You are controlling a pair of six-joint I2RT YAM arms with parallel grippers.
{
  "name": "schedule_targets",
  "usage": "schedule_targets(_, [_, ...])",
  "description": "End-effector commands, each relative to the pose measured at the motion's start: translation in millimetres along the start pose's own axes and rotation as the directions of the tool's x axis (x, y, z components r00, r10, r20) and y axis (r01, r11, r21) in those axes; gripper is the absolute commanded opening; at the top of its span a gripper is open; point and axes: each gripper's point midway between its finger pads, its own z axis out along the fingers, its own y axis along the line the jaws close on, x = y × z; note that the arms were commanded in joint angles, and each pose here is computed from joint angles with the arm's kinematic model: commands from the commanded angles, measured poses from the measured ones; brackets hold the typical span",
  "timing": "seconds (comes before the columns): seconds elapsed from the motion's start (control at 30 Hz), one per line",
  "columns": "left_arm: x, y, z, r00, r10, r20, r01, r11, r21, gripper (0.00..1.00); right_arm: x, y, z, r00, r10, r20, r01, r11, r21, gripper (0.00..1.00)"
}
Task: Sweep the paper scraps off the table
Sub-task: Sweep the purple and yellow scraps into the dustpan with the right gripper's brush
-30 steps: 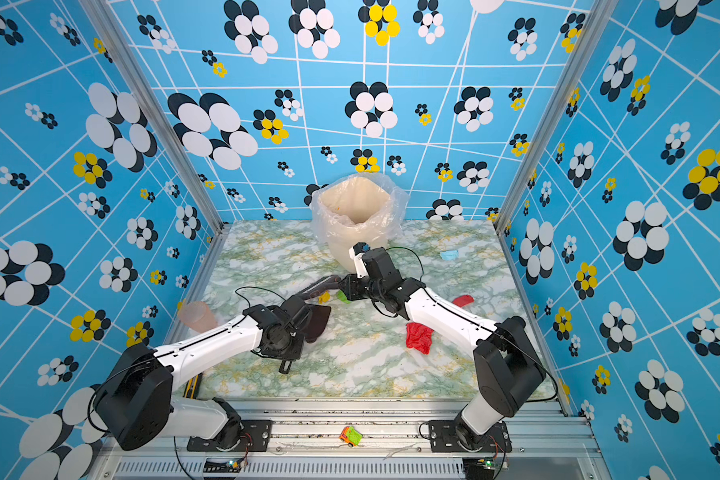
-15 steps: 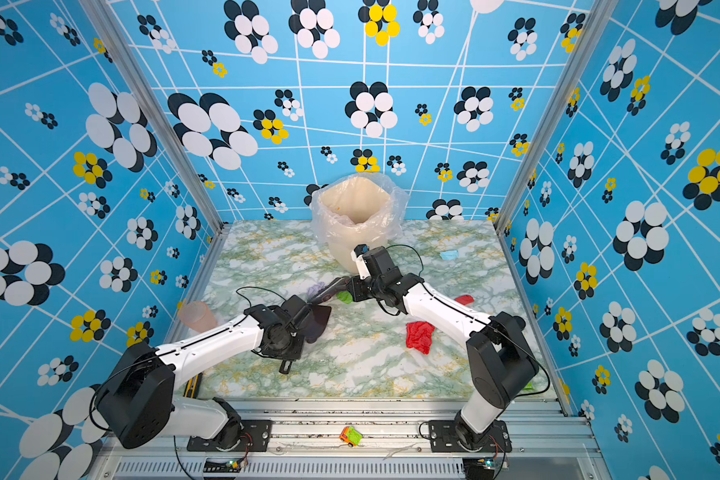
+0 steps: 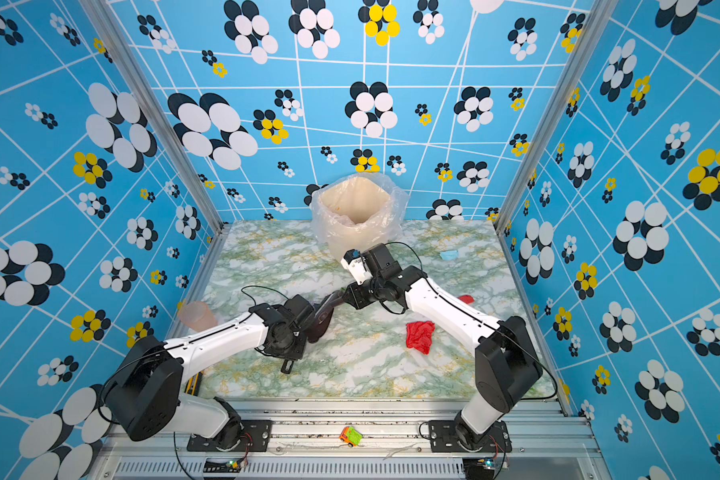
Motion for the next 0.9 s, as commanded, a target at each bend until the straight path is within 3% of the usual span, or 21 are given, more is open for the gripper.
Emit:
schedule_targets(0.0, [-4.5, -5.5, -4.0, 1.0, 0.028, 0.003, -0.028, 1.0, 0.011, 0.0, -17.3, 14.6, -22.0, 0.997, -0.03, 0.067, 0.032, 0.999, -0.04, 0.0])
schedule_targets(0.23, [-5.8, -7.4, -5.8, 0.999, 0.036, 0.009, -0.036, 0.999, 0.022, 0.0, -36.3, -7.8, -36.2, 0.981, -0.048, 0.187, 0.035, 0.997, 0.072, 0.0])
schedule_targets(0.47, [-8.9, -11.0, -7.4, 0.997, 0.072, 0.005, -0.072, 0.997, 0.029, 0.0, -37.9, -57.3, -71.5, 0.96, -0.075, 0.269, -0.03, 0.93, 0.367, 0.0])
schedule_targets(0.7, [-9.1, -18.1, -3.7, 0.992, 0.125, -0.02, -0.124, 0.992, 0.039, 0.0, -17.7, -92.9, -97.4, 0.964, -0.06, 0.26, -0.084, 0.857, 0.509, 0.0])
schedule_targets(0.87, [-9.7, -27.9, -0.9, 0.984, 0.173, -0.034, -0.171, 0.984, 0.043, 0.0, -6.8, -99.1, -91.5, 0.972, -0.059, 0.23, -0.073, 0.849, 0.524, 0.0])
